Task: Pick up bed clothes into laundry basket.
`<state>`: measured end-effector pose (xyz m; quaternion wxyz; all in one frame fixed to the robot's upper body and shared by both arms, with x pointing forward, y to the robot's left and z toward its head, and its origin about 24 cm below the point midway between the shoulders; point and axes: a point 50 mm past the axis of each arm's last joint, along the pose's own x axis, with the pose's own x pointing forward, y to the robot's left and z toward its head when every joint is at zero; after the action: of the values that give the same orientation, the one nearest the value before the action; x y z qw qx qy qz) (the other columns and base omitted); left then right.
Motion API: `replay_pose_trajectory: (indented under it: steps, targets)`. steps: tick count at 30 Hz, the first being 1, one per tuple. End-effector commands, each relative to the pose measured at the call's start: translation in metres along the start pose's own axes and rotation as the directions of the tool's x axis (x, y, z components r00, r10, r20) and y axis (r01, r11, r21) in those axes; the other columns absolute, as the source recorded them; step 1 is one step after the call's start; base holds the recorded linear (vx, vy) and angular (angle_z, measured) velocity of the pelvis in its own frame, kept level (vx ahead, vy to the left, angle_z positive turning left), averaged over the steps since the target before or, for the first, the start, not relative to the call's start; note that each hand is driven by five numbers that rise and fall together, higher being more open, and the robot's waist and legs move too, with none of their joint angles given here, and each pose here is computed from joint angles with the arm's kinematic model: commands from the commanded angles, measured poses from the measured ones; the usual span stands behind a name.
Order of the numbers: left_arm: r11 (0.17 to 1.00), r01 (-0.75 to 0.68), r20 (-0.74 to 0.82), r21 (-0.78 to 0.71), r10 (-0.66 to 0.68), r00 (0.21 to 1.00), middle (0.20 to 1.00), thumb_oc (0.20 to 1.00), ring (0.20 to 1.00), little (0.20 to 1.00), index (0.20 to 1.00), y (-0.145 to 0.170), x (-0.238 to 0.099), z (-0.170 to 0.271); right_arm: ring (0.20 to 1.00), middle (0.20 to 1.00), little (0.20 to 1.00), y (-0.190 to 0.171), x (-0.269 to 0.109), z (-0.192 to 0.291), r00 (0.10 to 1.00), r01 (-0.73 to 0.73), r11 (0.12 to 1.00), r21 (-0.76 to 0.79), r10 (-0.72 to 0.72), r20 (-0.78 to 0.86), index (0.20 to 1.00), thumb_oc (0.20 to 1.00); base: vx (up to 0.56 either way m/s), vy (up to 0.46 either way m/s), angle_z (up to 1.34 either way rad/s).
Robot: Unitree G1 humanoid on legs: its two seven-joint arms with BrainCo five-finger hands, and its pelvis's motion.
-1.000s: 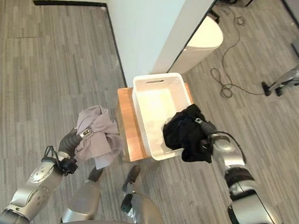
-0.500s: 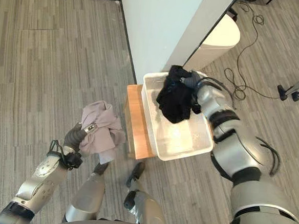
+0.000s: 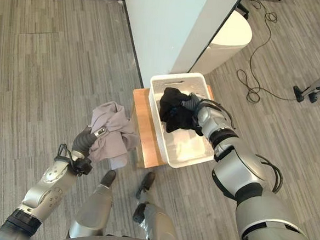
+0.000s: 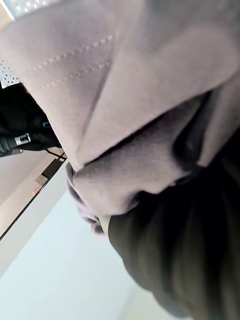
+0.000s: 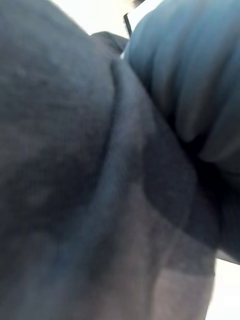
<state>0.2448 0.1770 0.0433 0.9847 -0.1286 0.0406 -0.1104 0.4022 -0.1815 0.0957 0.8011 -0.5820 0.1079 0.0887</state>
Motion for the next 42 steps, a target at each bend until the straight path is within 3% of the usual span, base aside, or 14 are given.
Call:
replay_pose_trajectory:
  steps: [1,10,15,25,28,32,36,39,42]
  targets:
    - [0.997,0.077,0.14,0.027,-0.081,0.987,0.2,0.2,0.2,0.2,0.2,-0.018,0.002,0.021,1.0,1.0,1.0,-0.042,-0.003,-0.024,0.991,0.094,0.992,-0.085,-0.102,-0.09,1.0,1.0,0.0,0.011,-0.06]
    - [0.996,0.078,0.137,0.035,-0.082,0.987,0.2,0.2,0.2,0.2,0.2,-0.014,-0.001,0.022,1.0,1.0,1.0,-0.044,-0.007,-0.036,0.988,0.131,0.991,-0.028,-0.133,-0.085,1.0,1.0,0.02,0.008,-0.05]
    - [0.997,0.06,0.142,0.057,-0.068,0.988,0.2,0.2,0.2,0.2,0.2,-0.006,-0.006,0.025,1.0,1.0,1.0,-0.059,-0.016,-0.045,0.982,0.19,0.974,0.121,-0.187,-0.033,1.0,1.0,0.05,0.015,-0.02]
    - [0.997,0.04,0.217,0.061,-0.052,0.975,0.2,0.2,0.2,0.2,0.2,0.0,-0.013,0.043,1.0,1.0,1.0,-0.067,-0.065,-0.066,0.956,0.213,0.934,0.288,-0.26,0.135,1.0,1.0,0.08,0.012,-0.12]
    - [0.997,0.035,0.251,0.072,-0.052,0.967,0.2,0.2,0.2,0.2,0.2,0.002,-0.014,0.051,1.0,1.0,1.0,-0.056,-0.09,-0.084,0.95,0.183,0.895,0.407,-0.267,0.159,1.0,1.0,0.08,0.004,-0.14]
    - [0.995,0.038,0.296,0.089,-0.063,0.953,0.2,0.2,0.2,0.2,0.2,0.001,-0.014,0.064,1.0,1.0,1.0,-0.051,-0.109,-0.098,0.945,0.208,0.868,0.452,-0.297,0.135,1.0,1.0,0.06,-0.002,-0.12]
    - [0.996,0.047,0.356,0.08,-0.073,0.932,0.2,0.2,0.2,0.2,0.2,-0.005,-0.015,0.075,1.0,1.0,1.0,-0.037,-0.12,-0.107,0.912,0.276,0.735,0.619,-0.403,0.072,1.0,1.0,0.07,0.001,-0.08]
    - [0.997,0.036,0.362,0.063,-0.057,0.931,0.2,0.2,0.2,0.2,0.2,-0.007,-0.013,0.073,1.0,1.0,1.0,-0.026,-0.13,-0.09,0.887,0.231,0.658,0.717,-0.445,0.123,1.0,1.0,0.05,-0.013,-0.14]
    - [0.999,0.018,0.357,0.051,-0.035,0.934,0.2,0.2,0.2,0.2,0.2,-0.005,-0.012,0.071,1.0,1.0,1.0,-0.02,-0.131,-0.083,0.878,0.225,0.626,0.747,-0.463,0.123,1.0,1.0,0.02,-0.009,-0.05]
